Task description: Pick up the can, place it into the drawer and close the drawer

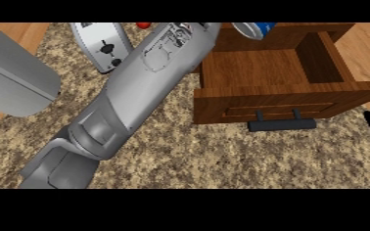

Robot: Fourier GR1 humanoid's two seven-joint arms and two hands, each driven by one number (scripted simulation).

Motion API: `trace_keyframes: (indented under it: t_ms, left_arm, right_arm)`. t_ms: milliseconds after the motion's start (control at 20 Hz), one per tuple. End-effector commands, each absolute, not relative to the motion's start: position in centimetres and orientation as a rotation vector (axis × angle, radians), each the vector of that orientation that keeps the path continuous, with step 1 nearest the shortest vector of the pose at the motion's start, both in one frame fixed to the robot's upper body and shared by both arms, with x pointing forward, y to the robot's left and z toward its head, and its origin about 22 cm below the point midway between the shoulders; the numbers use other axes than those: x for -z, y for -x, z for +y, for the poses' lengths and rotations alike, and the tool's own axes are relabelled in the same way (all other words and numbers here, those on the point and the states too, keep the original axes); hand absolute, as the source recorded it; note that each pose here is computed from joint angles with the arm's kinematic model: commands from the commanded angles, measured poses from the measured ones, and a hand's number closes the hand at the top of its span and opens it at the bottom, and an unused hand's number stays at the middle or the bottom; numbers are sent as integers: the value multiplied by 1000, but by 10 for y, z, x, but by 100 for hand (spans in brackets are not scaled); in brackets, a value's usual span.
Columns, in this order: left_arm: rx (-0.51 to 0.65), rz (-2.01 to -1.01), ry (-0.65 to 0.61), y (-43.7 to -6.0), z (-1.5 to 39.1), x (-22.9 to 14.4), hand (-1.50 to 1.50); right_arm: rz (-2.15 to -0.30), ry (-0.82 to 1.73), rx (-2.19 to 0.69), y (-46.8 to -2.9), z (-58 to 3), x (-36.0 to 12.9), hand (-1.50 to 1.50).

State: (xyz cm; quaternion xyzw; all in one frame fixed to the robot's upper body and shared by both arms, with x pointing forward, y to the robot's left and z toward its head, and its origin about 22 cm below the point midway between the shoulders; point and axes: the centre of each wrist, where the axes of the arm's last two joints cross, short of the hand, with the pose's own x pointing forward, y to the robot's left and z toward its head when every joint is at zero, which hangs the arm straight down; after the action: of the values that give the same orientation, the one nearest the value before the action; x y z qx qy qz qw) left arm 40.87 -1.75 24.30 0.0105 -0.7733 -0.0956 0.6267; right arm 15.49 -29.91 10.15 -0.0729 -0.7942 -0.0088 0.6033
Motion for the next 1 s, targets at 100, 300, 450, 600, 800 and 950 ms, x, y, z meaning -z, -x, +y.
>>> trace_keyframes:
  t_ms: [100, 300, 450, 600, 800, 950]
  left_arm:
    - [254, -1778, -85, -422, -19, -240, 150]
    - [235, -1734, -87, -421, -25, -237, 150]
    - [249, -1750, -103, -425, -18, -217, 150]
    - [254, -1771, -146, -425, -19, -214, 150]
    - [252, -1774, -175, -430, -15, -210, 150]
    - [274, -1789, -194, -430, -13, -197, 150]
  right_arm:
    - [-1821, 166, 17, -153, -301, -101, -150]
    - [-1867, 151, -14, -165, -297, -104, -150]
    - [-1847, 167, -3, -169, -302, -110, -150]
    - [-1854, 163, -3, -177, -311, -108, -150]
    - [-1849, 153, 9, -175, -295, -101, -150]
    - [-1859, 136, -4, -180, -294, -107, -150]
